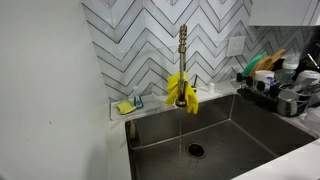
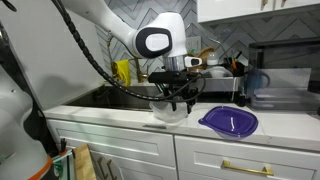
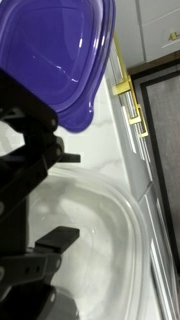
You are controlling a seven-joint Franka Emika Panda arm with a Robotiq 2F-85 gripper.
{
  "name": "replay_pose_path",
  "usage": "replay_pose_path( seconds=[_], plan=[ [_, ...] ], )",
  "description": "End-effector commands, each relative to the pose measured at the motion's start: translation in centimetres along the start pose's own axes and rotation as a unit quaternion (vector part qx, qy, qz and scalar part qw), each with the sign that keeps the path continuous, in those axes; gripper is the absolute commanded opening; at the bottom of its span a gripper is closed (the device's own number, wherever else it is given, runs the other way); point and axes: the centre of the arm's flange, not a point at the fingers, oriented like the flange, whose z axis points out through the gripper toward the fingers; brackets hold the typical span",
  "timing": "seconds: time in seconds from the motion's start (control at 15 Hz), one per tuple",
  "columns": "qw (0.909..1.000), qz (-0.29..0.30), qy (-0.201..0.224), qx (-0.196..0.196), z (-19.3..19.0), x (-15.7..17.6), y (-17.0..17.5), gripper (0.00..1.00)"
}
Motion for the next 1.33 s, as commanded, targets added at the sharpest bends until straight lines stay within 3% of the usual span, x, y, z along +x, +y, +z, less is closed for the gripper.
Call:
replay_pose_path(
  seconds=[0.0,0.13,0.27,0.33,0.8,1.27],
  plan=[
    [0.9999,0.01,-0.01,-0.006,1.0,-0.8,0.3,0.88],
    [0.9998,0.015,-0.013,-0.006,1.0,-1.1,0.7,0.95],
    [0.9997,0.018,-0.013,-0.004,0.9,-1.2,0.9,0.57],
    [0.9998,0.017,-0.009,0.0,0.6,-1.1,0.9,0.56],
    [0.9984,-0.04,-0.02,0.034,-2.2,-1.1,-0.2,0.02],
    [0.9886,-0.134,-0.027,0.062,-8.8,-0.9,-1.8,0.02]
  ],
)
